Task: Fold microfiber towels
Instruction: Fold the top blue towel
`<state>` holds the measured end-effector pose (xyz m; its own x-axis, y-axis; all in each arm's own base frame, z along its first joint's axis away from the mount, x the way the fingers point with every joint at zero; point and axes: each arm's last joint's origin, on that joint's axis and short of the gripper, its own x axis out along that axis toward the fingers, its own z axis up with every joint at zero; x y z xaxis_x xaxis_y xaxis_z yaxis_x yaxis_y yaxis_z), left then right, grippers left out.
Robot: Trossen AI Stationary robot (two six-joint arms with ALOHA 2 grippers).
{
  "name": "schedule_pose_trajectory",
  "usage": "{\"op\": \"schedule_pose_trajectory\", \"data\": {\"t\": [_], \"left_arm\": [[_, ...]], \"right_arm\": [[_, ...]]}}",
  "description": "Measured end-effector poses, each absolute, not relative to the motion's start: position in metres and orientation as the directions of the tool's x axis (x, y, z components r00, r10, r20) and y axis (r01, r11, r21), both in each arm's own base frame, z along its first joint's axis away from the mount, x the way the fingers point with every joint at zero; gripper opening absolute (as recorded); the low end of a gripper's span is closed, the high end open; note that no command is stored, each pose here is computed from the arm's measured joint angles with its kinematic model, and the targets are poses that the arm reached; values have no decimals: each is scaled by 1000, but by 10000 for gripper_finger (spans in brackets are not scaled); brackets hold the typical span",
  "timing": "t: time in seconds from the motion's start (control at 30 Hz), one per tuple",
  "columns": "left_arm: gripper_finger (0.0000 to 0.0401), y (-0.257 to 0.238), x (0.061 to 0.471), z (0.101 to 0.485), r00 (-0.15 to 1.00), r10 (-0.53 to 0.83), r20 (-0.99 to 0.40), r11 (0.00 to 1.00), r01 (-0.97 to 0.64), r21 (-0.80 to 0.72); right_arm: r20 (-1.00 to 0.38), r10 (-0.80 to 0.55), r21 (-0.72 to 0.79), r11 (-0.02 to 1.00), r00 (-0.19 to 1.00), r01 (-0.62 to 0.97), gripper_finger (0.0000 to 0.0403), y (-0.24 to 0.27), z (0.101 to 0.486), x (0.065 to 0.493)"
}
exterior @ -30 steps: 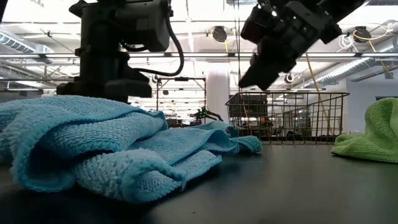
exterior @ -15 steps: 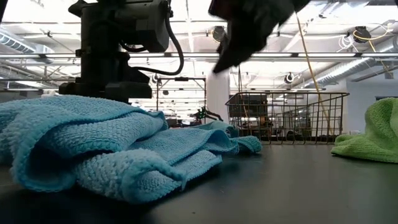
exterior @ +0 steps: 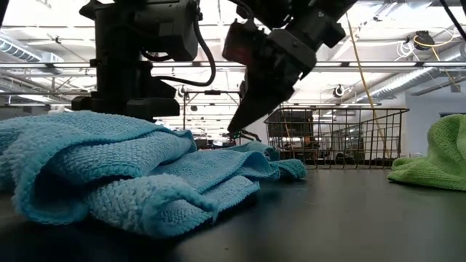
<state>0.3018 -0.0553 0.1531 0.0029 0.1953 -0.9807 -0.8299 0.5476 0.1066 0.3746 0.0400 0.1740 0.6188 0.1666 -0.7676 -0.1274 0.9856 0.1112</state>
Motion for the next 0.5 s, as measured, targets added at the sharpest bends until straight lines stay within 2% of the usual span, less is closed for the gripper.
{"op": "schedule_pose_trajectory", "data": {"t": [0.37,0.5], "left_arm": [[97,-55,302,153,3,196,-981,539,-835,106],[97,-55,302,153,3,196,-981,539,-836,105]], "right_arm": [[-813,123,96,992,570,-78,0,35,145,355],[-844,72,42,997,531,-68,0,31,135,346]]}}
